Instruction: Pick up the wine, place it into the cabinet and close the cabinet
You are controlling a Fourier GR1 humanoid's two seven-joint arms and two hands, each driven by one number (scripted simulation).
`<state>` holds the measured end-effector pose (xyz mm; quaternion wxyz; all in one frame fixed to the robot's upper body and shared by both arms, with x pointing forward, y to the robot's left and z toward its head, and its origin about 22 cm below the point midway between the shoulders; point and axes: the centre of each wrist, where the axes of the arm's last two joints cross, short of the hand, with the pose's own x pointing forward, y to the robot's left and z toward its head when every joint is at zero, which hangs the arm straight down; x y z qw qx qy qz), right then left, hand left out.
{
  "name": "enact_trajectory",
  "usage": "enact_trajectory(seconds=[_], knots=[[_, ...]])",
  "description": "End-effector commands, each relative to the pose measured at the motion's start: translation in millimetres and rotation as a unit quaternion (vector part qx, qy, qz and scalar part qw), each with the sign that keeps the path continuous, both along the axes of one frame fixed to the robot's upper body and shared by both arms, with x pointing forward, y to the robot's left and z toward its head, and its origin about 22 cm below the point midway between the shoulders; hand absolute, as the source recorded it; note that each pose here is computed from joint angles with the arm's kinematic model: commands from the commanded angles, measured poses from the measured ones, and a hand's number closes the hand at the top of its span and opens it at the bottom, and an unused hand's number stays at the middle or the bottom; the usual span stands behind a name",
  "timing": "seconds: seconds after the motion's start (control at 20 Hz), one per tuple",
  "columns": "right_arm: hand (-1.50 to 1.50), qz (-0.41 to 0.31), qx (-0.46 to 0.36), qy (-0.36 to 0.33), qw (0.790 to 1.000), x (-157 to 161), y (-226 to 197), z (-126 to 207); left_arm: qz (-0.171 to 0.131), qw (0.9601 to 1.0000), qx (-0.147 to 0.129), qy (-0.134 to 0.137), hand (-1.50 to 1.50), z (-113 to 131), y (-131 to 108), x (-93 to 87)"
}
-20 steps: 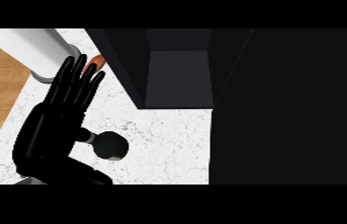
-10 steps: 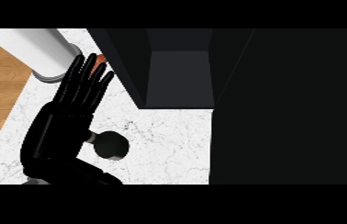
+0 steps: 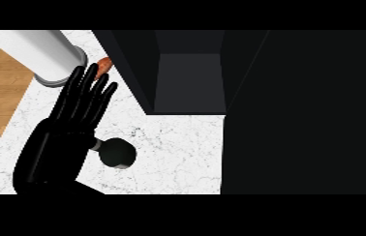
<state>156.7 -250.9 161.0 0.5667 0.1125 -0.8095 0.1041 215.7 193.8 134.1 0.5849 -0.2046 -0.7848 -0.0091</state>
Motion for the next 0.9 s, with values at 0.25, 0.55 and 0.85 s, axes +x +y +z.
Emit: enact_trajectory(seconds=[0.25,0.55,0.85], knots=[[-1.5,0.0,0.002,0.001,1.0,-3,-10,6,0.029,0.9991,0.023,0.02,-1.5,-13,22,-11.8],[-1.5,0.005,0.005,-0.007,1.0,-1,2,18,0.05,0.9982,0.022,0.023,-1.5,-21,45,-7.0],[-1.5,-0.006,0.004,-0.005,1.0,-1,-18,7,0.066,0.9964,0.043,0.033,-1.5,-38,54,-27.9]])
